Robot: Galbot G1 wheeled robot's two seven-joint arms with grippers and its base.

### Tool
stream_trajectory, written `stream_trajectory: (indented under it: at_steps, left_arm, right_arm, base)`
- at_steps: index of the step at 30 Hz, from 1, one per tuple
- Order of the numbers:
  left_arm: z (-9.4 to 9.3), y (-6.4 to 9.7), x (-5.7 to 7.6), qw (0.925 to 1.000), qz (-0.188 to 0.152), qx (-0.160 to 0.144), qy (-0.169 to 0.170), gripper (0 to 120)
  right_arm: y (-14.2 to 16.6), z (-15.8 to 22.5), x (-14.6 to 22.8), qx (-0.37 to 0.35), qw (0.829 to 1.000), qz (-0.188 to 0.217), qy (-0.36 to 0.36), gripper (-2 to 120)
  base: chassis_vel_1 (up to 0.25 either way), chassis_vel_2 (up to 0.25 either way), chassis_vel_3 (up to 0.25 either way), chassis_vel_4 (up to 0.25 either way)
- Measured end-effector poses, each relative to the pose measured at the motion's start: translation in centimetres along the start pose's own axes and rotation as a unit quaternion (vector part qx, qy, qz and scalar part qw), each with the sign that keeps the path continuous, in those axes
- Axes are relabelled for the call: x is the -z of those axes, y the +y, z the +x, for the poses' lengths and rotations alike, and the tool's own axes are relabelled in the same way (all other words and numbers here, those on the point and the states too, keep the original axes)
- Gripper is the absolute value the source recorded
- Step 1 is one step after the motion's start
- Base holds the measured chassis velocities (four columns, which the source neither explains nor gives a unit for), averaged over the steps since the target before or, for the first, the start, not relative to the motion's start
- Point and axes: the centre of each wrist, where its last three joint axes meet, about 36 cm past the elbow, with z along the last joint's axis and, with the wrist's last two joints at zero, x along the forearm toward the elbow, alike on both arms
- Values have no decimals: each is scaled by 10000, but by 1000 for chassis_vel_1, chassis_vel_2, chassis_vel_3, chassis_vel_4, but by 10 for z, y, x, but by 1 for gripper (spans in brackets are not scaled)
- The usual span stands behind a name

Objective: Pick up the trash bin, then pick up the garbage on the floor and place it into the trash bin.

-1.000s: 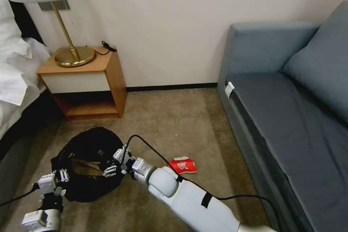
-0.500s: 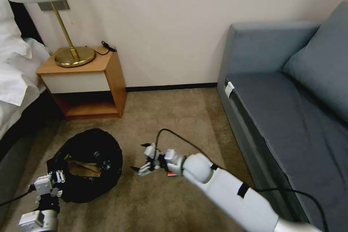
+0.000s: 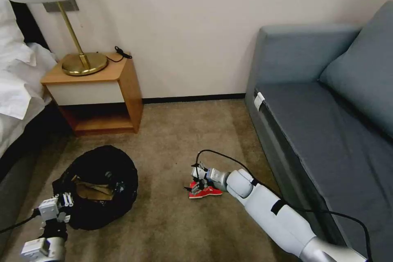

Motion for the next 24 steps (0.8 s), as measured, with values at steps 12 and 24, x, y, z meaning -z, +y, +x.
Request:
stream_trajectory:
  at_steps: [12,24]
  left_arm:
    - [-1,0,-1,10000,13,-4,-14,5]
    - [2,2,1,10000,9,11,-32,5]
  right_arm:
    - [-11,-9,-37,110,9996,-121,225,91]
    - [-7,-12,-44,291,9993,-37,211,47]
  base:
    - [0,0,0,0]
    - [0,0,0,0]
